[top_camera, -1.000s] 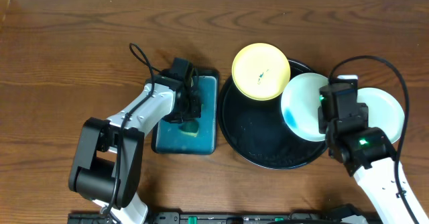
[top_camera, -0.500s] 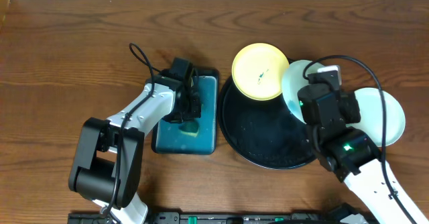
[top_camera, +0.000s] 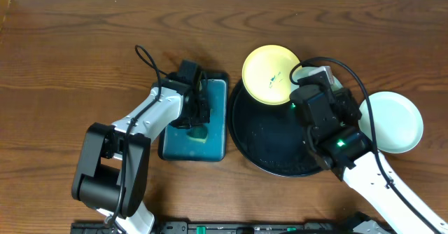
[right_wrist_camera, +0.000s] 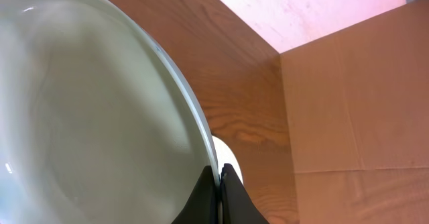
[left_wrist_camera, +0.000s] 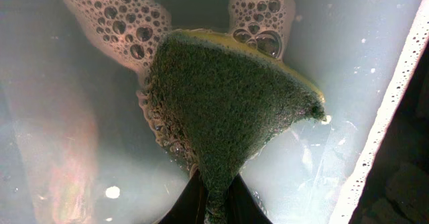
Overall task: Clean dirty plates on tray and stack at the side
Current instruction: 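Lift and tilt the scrubbed mint plate up with the right gripper, then carry the plate right and stack it on the cleaned mint plate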
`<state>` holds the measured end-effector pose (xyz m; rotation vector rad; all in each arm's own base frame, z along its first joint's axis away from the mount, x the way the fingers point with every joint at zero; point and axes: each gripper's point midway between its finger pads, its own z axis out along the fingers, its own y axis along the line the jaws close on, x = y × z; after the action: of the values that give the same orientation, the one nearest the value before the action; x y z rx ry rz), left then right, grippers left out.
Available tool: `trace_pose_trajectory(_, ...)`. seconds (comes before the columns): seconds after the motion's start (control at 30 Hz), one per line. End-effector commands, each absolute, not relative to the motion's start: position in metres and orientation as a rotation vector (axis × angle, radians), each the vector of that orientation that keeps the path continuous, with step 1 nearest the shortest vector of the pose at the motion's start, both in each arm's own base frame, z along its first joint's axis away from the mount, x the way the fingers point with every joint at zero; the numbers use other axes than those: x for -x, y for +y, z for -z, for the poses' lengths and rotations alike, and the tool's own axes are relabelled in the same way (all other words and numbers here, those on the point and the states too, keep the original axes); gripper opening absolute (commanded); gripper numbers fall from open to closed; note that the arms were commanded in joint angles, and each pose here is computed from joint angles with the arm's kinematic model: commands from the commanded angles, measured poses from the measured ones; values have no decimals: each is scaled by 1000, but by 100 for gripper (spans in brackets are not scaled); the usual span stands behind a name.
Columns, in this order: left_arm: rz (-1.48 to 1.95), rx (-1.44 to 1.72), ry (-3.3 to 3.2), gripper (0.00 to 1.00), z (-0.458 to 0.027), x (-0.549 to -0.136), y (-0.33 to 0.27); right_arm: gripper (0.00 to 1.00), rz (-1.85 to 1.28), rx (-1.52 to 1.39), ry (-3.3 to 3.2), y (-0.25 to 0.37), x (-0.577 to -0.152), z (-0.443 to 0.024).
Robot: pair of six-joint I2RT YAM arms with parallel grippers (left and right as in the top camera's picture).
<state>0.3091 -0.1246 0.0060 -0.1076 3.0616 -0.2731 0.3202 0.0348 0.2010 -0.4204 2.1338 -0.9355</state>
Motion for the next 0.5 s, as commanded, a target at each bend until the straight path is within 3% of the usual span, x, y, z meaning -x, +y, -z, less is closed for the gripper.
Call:
trace_pose_trajectory(0.0,181,135,3149,7,21,-293,-113,1,982,393,2095,33,-322,-215)
trace_pose_trajectory(0.47,181,135,3149,8,21,-293,-113,1,987,401,2094,33,-322,-215)
